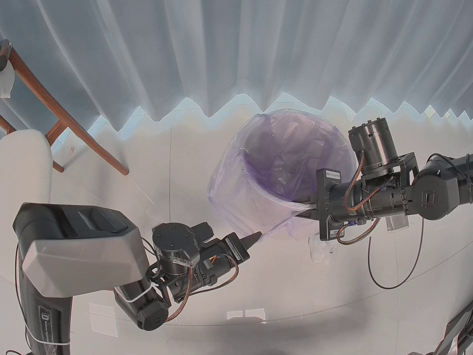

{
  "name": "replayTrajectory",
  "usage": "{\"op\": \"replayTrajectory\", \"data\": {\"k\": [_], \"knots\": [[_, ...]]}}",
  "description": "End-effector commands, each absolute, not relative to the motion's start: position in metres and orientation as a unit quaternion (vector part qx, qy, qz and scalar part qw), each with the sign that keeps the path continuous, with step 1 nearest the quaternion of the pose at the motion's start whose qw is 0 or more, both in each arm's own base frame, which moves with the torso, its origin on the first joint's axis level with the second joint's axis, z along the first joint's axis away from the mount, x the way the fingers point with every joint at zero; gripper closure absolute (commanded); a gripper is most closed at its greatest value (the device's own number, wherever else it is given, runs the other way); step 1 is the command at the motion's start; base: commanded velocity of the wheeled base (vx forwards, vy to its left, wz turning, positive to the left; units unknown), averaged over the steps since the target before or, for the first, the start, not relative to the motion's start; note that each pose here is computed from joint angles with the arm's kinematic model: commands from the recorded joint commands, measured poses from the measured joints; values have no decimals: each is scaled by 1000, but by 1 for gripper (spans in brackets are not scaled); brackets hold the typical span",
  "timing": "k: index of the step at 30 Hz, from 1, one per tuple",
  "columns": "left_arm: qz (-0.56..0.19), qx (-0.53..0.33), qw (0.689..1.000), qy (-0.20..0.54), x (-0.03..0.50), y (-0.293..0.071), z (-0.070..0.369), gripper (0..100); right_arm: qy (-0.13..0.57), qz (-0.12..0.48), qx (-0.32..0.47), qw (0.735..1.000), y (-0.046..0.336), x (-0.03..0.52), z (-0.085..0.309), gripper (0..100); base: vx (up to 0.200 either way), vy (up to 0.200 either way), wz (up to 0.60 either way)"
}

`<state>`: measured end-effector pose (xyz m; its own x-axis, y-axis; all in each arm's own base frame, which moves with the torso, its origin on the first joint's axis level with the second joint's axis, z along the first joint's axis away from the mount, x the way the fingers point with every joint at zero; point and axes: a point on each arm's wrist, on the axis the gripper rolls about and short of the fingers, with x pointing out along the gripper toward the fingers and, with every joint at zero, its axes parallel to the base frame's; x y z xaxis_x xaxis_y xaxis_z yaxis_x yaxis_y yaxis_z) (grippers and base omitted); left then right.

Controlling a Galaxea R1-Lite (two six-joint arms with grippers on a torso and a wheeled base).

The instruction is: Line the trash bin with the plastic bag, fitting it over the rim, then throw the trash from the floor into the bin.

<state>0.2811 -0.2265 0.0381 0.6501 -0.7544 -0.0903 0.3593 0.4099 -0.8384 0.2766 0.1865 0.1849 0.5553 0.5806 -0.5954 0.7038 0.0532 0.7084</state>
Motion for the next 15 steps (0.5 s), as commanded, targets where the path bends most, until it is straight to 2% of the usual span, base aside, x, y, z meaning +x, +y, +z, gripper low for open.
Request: {"op": "replayTrajectory", "data": {"k": [1, 6, 7, 15], "knots": [[-336, -418, 809, 240, 286, -225, 30, 100, 467, -52, 687, 555, 186, 276, 187, 100, 0, 0, 0], [-339, -419, 808, 236, 284, -224, 35, 100, 469, -50, 686, 554, 187, 276, 187, 100, 0, 0, 0], [-340, -420, 808, 234, 284, -224, 37, 0, 472, -47, 686, 552, 187, 276, 187, 100, 0, 0, 0], [-342, -428, 814, 194, 271, -221, 70, 0, 480, -48, 679, 553, 187, 276, 182, 100, 0, 0, 0]]}}
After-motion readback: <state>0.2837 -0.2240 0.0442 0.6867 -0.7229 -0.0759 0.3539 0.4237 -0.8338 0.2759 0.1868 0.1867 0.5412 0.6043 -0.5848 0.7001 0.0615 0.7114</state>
